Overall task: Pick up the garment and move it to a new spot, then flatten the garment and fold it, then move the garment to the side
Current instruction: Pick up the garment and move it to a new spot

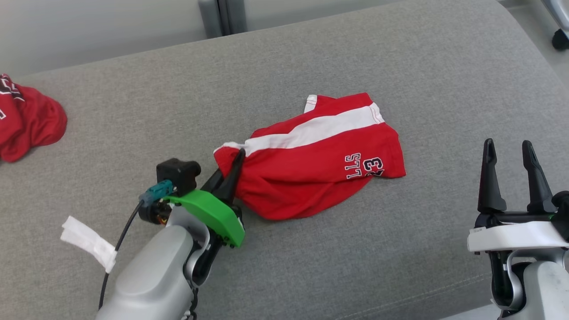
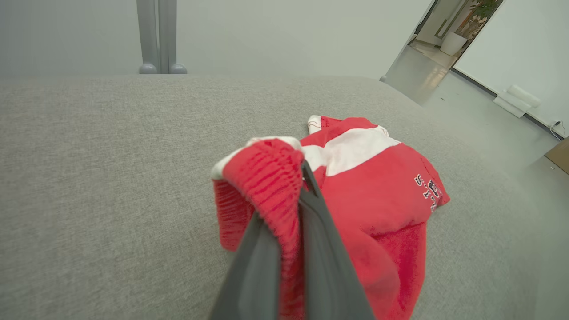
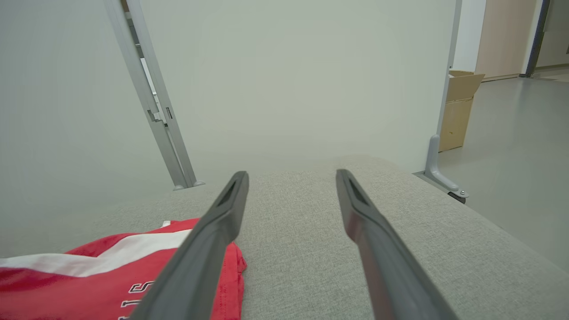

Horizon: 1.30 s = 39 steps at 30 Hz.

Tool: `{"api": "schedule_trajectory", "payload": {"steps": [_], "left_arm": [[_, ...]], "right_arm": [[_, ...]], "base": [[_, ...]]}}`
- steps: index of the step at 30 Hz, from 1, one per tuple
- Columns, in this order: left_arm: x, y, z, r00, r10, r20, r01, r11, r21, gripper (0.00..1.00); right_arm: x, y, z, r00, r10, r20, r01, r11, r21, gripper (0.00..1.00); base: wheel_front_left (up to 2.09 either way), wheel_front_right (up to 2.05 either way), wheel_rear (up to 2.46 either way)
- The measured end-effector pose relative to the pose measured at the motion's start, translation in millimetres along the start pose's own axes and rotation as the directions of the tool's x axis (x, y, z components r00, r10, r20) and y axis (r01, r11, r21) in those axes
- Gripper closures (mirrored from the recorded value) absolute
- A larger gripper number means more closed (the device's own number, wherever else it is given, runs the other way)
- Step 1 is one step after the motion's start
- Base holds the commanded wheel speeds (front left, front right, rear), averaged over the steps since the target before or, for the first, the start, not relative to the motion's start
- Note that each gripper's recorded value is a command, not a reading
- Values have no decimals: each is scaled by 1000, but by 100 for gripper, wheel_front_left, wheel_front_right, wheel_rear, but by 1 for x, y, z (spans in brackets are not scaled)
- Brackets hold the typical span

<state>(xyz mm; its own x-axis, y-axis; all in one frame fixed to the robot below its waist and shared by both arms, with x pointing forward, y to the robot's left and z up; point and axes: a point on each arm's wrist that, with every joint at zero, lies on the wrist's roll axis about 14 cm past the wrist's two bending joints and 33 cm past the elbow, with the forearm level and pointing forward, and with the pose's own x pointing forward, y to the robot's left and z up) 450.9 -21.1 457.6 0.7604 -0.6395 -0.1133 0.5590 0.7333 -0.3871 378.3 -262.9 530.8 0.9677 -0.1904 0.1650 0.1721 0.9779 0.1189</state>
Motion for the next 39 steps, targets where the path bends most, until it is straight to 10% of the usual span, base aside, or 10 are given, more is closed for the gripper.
{"api": "schedule_trajectory", "payload": {"steps": [6,13,15,17,39], "left_arm": [[-26,23,-17,994,110,-8,-110,992,-64,98],[-43,33,-28,983,181,-3,-180,976,-121,69],[-45,32,-29,982,190,1,-188,973,-134,53],[-48,32,-29,980,198,9,-195,971,-142,0],[-110,41,32,920,306,244,-329,942,60,0]], "right_arm": [[2,11,-4,999,32,-8,-32,999,-8,0],[5,32,-12,996,91,-26,-91,996,13,0],[5,34,-13,995,97,-29,-97,995,15,0],[5,36,-13,994,101,-30,-101,995,17,0],[-10,53,5,987,159,9,-159,987,14,0]], "base": [[0,0,0],[0,0,0],[0,0,0],[0,0,0],[0,0,0]]}}
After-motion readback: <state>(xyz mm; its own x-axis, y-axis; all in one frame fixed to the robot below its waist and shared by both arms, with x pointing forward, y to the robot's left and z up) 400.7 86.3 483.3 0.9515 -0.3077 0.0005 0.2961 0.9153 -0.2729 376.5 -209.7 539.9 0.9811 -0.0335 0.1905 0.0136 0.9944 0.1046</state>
